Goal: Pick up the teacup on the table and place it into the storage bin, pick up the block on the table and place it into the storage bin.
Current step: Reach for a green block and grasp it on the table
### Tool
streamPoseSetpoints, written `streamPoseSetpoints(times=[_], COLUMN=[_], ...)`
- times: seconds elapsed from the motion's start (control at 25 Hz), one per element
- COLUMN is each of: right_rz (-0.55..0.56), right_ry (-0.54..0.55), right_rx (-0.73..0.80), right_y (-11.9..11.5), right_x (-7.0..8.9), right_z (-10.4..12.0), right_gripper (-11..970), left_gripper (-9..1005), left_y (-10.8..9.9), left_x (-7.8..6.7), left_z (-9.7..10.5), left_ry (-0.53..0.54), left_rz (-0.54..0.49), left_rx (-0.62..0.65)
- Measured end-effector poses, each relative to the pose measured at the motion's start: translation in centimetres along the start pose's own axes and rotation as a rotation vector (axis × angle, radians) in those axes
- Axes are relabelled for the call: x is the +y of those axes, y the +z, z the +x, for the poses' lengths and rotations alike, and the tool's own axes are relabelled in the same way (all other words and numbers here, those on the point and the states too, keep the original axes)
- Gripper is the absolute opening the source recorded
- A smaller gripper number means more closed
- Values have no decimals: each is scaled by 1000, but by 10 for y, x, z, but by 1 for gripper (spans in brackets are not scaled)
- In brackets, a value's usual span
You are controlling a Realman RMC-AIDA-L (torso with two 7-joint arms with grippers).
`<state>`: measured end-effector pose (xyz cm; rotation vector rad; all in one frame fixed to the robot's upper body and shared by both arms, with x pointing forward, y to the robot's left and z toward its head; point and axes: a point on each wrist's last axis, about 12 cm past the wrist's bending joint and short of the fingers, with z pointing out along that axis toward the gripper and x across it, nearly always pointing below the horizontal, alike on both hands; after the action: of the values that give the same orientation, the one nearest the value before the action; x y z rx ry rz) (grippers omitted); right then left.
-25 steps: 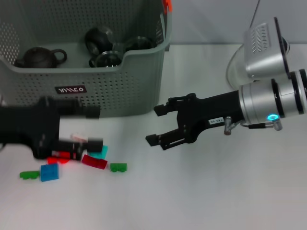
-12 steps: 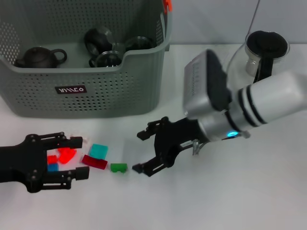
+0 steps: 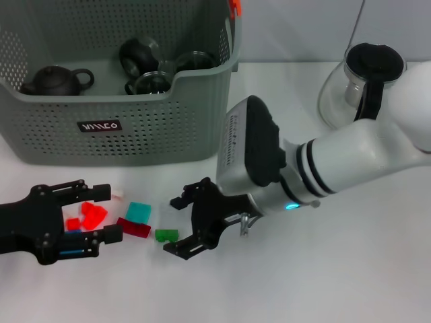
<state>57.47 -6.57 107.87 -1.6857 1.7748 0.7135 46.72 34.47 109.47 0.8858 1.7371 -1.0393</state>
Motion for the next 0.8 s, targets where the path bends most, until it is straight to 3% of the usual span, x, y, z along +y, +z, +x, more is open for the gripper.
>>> streamPoseSetpoints(times=[0.36,0.8], right_rz=[68,82], right_ry=[1,14], right_rx=[-3,6], right_y=[16,20], right_x=[6,10], right_z=[0,6], right_gripper=[740,724], left_gripper=[790,785], left_y=[1,2], left_x=[3,5], left_z=[3,5], left_ry=[11,13], left_rz=[-28,-41], left_rx=[7,7])
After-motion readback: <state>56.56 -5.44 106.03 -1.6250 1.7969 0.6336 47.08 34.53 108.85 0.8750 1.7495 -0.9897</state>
